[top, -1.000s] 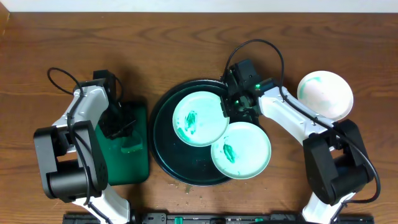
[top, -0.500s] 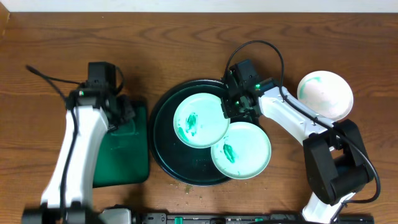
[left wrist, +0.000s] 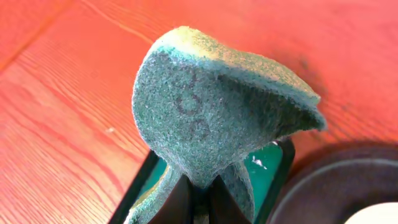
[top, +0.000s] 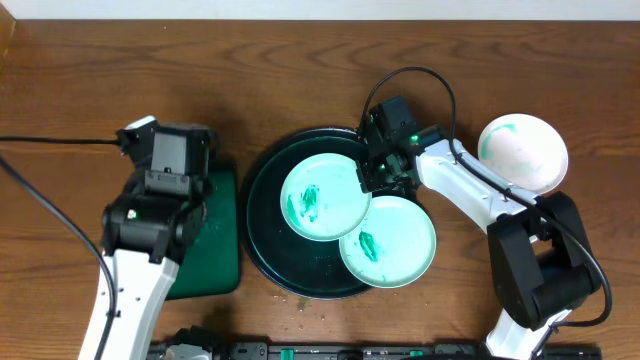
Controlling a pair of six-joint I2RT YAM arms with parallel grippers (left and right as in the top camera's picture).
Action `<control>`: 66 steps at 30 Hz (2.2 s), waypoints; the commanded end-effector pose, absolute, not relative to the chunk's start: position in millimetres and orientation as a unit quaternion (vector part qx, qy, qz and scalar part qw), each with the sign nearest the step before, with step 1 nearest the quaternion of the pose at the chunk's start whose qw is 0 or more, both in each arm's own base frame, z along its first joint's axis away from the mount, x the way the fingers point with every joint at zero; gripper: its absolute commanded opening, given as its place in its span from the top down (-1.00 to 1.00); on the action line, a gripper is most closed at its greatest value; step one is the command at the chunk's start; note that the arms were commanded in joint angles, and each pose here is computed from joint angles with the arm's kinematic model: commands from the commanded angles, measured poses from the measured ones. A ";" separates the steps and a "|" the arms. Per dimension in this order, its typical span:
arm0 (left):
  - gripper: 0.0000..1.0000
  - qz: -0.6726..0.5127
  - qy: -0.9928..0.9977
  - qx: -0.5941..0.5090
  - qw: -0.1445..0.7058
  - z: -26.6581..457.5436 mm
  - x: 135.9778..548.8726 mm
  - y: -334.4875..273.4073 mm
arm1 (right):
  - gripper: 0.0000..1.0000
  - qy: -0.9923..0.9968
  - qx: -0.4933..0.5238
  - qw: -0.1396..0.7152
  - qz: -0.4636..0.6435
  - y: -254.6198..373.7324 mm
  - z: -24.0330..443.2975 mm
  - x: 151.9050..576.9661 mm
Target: Clean dirty plates on tray and stack at the side
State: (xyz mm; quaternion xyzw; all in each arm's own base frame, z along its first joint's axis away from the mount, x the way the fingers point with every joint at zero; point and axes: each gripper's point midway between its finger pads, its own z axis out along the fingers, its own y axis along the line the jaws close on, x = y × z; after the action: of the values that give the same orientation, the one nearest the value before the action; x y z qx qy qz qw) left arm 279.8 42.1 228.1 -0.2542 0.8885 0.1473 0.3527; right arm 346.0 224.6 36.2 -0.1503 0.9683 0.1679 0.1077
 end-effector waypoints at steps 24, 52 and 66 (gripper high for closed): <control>0.86 0.183 0.866 -0.276 0.375 238.6 277.6 54.3 | 0.97 0.952 -0.176 0.145 0.202 245.8 73.4 363.1; 0.86 0.173 0.890 -0.261 0.330 211.3 288.5 42.9 | 0.98 0.950 -0.202 0.133 0.196 277.4 7.6 372.8; 0.86 0.134 0.911 -0.293 0.257 183.4 268.3 29.7 | 0.98 0.956 -0.199 0.108 0.188 271.6 3.0 362.3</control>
State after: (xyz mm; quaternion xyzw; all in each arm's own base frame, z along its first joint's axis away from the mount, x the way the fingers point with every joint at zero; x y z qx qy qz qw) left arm 274.4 28.1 188.4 -0.2551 0.9186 0.1380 0.2684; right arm 369.0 269.0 7.6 -0.1904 0.9557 0.1881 0.1224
